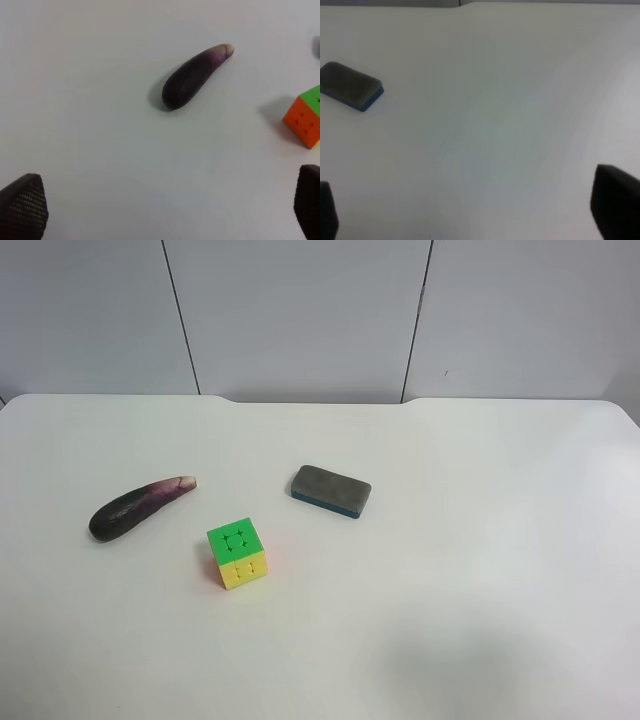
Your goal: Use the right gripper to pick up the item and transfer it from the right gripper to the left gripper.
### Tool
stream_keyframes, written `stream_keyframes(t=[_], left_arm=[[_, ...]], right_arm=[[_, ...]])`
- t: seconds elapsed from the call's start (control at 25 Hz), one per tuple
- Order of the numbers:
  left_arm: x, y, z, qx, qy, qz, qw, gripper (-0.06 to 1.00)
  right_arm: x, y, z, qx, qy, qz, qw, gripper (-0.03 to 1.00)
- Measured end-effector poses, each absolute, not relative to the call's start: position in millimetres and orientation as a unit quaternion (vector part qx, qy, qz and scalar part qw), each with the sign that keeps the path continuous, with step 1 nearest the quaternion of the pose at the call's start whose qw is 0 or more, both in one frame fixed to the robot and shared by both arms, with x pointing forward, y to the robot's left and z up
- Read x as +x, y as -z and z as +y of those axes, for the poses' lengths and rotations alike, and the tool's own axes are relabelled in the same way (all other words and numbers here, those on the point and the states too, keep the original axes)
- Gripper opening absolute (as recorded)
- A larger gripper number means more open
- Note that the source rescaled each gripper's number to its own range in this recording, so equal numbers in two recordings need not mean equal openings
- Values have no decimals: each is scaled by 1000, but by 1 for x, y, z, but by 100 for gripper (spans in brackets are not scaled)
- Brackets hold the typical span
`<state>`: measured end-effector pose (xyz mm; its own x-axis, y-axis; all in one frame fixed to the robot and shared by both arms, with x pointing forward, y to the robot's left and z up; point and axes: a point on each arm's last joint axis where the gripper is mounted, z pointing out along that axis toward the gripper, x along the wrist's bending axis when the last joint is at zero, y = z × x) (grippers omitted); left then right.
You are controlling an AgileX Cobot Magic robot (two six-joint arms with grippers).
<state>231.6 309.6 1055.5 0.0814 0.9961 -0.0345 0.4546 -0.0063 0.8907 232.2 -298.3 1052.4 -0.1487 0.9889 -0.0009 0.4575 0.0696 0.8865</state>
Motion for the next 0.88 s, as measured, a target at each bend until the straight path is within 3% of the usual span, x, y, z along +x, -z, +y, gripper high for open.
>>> stream_keyframes(t=[0.52, 0.88], left_arm=[[234, -1054, 309, 619, -349, 582, 396, 100], [232, -1054, 308, 565, -382, 634, 363, 100]], right_arm=[[232, -1052, -298, 562, -390, 645, 341, 100], [232, -1052, -298, 582, -380, 627, 353, 100]])
